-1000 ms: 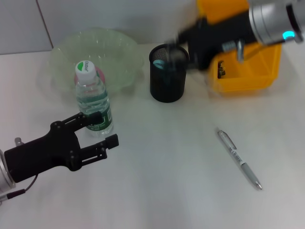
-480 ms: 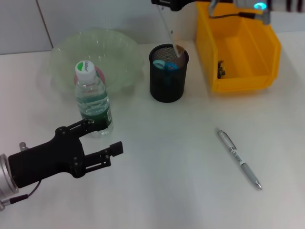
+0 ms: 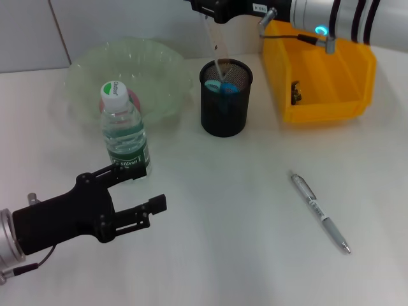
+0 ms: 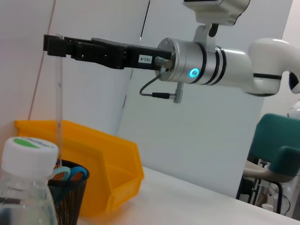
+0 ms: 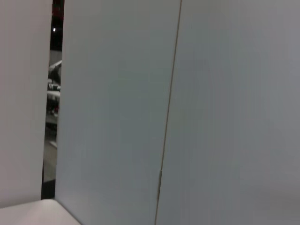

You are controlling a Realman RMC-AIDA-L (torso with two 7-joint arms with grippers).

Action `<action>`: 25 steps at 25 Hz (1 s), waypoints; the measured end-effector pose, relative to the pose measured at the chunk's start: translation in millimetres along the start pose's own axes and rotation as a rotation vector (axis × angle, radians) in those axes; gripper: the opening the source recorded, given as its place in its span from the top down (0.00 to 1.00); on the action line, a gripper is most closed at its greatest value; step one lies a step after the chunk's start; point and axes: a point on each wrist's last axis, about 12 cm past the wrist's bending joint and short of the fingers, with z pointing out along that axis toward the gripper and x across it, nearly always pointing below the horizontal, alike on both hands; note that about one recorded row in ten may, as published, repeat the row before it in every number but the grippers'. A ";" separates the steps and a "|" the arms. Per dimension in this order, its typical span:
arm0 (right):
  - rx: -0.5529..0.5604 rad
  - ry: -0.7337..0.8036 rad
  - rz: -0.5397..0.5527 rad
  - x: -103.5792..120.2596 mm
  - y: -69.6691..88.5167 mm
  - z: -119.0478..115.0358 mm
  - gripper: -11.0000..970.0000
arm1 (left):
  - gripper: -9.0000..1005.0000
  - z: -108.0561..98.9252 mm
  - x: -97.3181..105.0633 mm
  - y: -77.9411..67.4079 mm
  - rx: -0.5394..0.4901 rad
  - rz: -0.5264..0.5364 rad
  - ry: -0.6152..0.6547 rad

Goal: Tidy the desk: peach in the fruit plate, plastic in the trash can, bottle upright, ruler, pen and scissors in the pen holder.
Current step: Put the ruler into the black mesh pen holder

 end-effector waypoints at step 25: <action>0.084 -0.006 0.029 50.5 3.7 3.1 0.56 | 0.21 -1.1 0.2 -1.5 0.012 0.001 0.002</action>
